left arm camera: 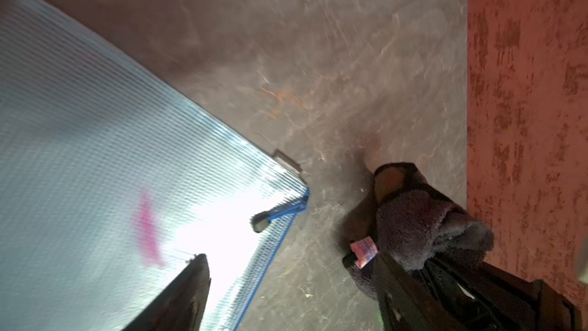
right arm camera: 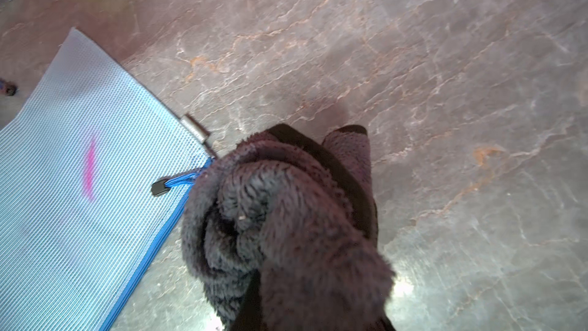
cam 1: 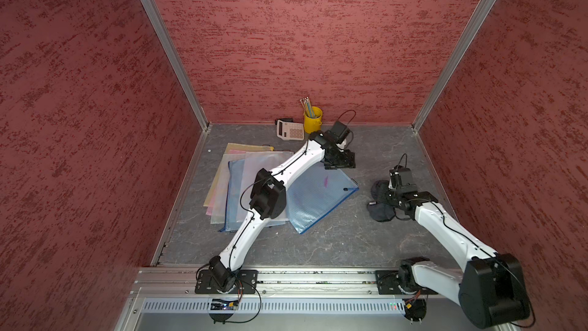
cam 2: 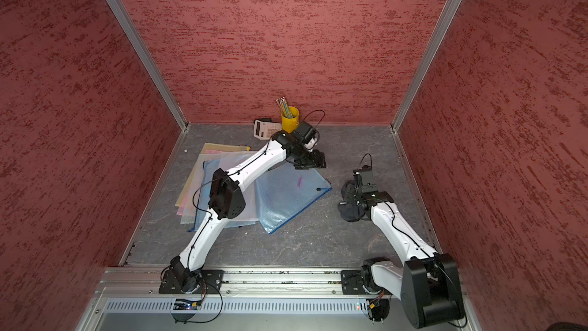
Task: Wipe the document bag
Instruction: Adjust the document bag at the center of the board.
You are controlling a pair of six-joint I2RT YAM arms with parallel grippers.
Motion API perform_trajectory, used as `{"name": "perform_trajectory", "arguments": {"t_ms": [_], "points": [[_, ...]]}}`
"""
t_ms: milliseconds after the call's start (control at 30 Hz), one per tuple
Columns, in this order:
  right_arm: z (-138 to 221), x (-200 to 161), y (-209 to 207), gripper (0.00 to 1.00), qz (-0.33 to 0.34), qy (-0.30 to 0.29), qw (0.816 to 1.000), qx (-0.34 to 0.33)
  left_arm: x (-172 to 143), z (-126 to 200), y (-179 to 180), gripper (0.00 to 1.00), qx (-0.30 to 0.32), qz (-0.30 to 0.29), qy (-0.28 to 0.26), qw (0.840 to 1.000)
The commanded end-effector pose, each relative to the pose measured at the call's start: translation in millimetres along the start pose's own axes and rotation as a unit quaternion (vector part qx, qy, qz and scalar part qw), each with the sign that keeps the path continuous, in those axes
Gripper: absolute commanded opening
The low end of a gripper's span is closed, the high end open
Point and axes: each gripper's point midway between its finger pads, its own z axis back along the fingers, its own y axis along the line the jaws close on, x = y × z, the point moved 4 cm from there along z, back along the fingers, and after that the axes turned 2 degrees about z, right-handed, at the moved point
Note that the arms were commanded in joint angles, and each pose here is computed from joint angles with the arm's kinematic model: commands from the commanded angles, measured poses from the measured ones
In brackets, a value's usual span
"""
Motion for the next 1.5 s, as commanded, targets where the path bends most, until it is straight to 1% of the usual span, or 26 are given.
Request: {"name": "perform_trajectory", "arguments": {"t_ms": [0, 67, 167, 267, 300, 333, 400, 500, 633, 700, 900, 1000, 1100, 1233, 1467], "points": [[15.6, 10.6, 28.2, 0.00, 0.010, -0.012, 0.999, 0.048, 26.2, 35.6, 67.8, 0.84, 0.038, -0.021, -0.010, 0.999], [16.5, 10.1, 40.4, 0.01, 0.010, -0.008, 0.998, 0.063, 28.0, 31.7, 96.0, 0.86, 0.058, -0.032, 0.006, 0.998], [16.8, 11.8, 64.4, 0.03, 0.013, -0.005, 0.996, 0.092, 27.3, 20.1, 123.3, 0.89, 0.088, -0.055, 0.027, 0.994], [11.9, 10.0, 93.6, 0.04, 0.030, 0.006, 0.991, 0.129, 28.9, 11.9, 148.4, 0.92, 0.104, -0.049, 0.039, 0.993], [8.4, 6.9, 101.5, 0.05, 0.037, 0.015, 0.990, 0.137, 29.3, 10.2, 153.1, 0.94, 0.100, -0.046, 0.042, 0.993], [4.4, 3.8, 110.1, 0.05, 0.042, 0.024, 0.989, 0.142, 29.9, 8.1, 158.2, 1.00, 0.094, -0.043, 0.045, 0.994], [-4.7, -2.8, 120.9, 0.05, 0.047, 0.038, 0.987, 0.148, 27.7, 3.2, 161.4, 1.00, 0.067, -0.047, 0.054, 0.995], [-18.5, -9.0, 125.9, 0.05, 0.039, 0.047, 0.988, 0.145, 18.0, -6.4, 171.1, 1.00, 0.061, -0.051, 0.078, 0.994], [-32.3, -8.8, 126.0, 0.05, 0.032, 0.047, 0.990, 0.131, -3.8, -19.4, 179.4, 0.98, 0.042, -0.036, 0.125, 0.991], [-44.6, -13.1, 126.3, 0.05, 0.034, 0.062, 0.990, 0.120, -12.5, -21.5, 180.0, 0.97, 0.031, -0.034, 0.137, 0.990], [-61.8, -19.7, 129.0, 0.05, 0.018, 0.078, 0.990, 0.117, -34.9, -17.1, 164.9, 0.88, -0.038, -0.034, 0.172, 0.984], [-65.5, -20.8, 129.1, 0.05, 0.015, 0.078, 0.990, 0.116, -44.3, -15.1, 161.1, 0.82, -0.054, -0.035, 0.193, 0.979], [-69.5, -22.9, 126.8, 0.05, 0.015, 0.080, 0.991, 0.108, -45.7, -7.4, 154.2, 0.77, -0.071, -0.038, 0.192, 0.978], [-74.3, -28.2, 122.9, 0.04, 0.016, 0.086, 0.991, 0.101, -39.8, 3.7, 149.2, 0.71, -0.083, -0.036, 0.178, 0.980], [-77.9, -32.9, 118.5, 0.04, 0.016, 0.089, 0.992, 0.092, -32.7, 15.9, 146.7, 0.50, -0.110, -0.018, 0.161, 0.981]]}}
